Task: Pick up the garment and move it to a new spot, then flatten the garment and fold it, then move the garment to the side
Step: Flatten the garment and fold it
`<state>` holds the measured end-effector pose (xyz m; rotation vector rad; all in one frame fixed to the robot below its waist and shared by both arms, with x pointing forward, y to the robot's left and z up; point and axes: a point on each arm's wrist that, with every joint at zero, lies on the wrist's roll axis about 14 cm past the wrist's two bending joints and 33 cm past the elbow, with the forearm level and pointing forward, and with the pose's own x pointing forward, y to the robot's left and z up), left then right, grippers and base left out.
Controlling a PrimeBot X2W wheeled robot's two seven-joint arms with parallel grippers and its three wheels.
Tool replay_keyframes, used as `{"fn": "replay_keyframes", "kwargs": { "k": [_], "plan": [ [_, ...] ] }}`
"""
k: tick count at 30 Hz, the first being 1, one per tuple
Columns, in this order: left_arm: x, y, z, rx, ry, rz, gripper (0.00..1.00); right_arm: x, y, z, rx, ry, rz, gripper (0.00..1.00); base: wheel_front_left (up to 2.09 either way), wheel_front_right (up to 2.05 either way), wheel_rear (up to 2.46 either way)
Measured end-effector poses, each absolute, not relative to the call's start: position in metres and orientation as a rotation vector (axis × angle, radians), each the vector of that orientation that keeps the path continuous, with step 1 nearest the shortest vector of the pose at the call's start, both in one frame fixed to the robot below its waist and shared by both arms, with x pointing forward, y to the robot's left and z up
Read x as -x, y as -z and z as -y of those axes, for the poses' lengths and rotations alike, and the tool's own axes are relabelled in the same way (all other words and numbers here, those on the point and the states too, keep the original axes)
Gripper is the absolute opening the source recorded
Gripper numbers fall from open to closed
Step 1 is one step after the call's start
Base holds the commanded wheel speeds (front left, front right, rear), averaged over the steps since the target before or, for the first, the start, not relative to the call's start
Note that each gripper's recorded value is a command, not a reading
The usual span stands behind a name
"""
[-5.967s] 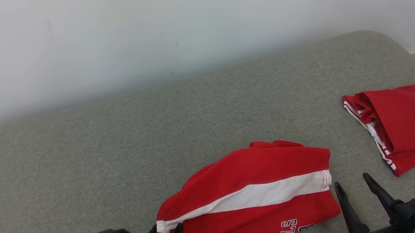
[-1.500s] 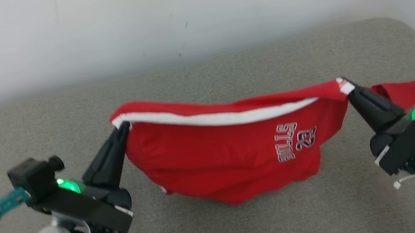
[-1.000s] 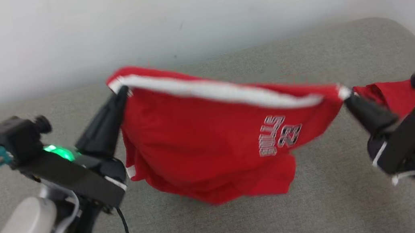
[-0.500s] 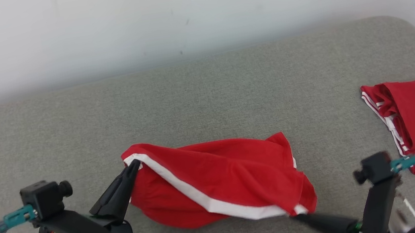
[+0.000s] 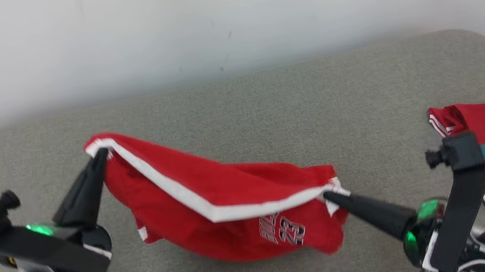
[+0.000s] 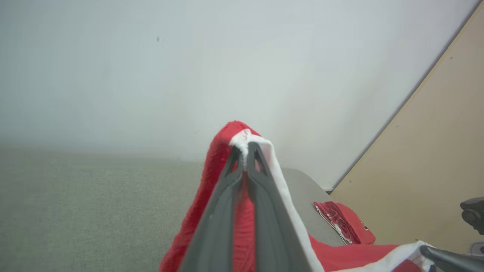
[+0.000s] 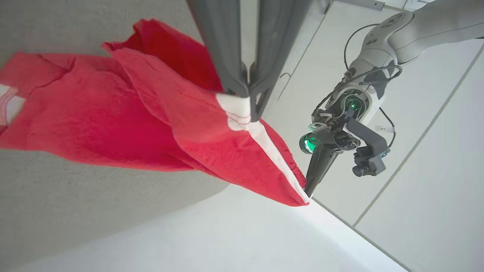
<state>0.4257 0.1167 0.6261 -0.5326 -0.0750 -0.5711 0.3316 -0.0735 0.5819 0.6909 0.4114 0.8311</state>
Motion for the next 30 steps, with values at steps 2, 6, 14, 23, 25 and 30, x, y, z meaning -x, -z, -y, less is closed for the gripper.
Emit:
{"fn": "replay_keyframes", "kwargs": {
  "k": [2,6,14,23,25,30],
  "plan": [
    [-0.431,-0.642,-0.118,0.536,0.576,0.12,0.0,-0.343,-0.591,0.08,-0.65,-0.81,-0.357,0.0,0.0,0.0,0.0],
    [-0.441,-0.669,-0.112,0.543,0.601,0.183,0.0,-0.363,-0.609,0.09,-0.553,-0.779,-0.272,0.0,0.0,0.0,0.0],
    [-0.474,-0.688,-0.096,0.569,0.621,0.199,0.0,-0.41,-0.633,0.108,-0.326,-0.71,-0.175,0.0,0.0,0.0,0.0],
    [-0.541,-0.715,-0.083,0.613,0.598,0.273,0.0,-0.49,-0.672,0.111,-0.115,-0.653,-0.063,0.0,0.0,0.0,0.0],
    [-0.561,-0.723,-0.081,0.629,0.596,0.296,0.0,-0.512,-0.686,0.109,-0.083,-0.642,-0.011,0.0,0.0,0.0,0.0],
    [-0.612,-0.734,-0.092,0.665,0.539,0.397,0.0,-0.573,-0.719,0.12,0.042,-0.547,0.163,0.0,0.0,0.0,0.0]
  ]
}}
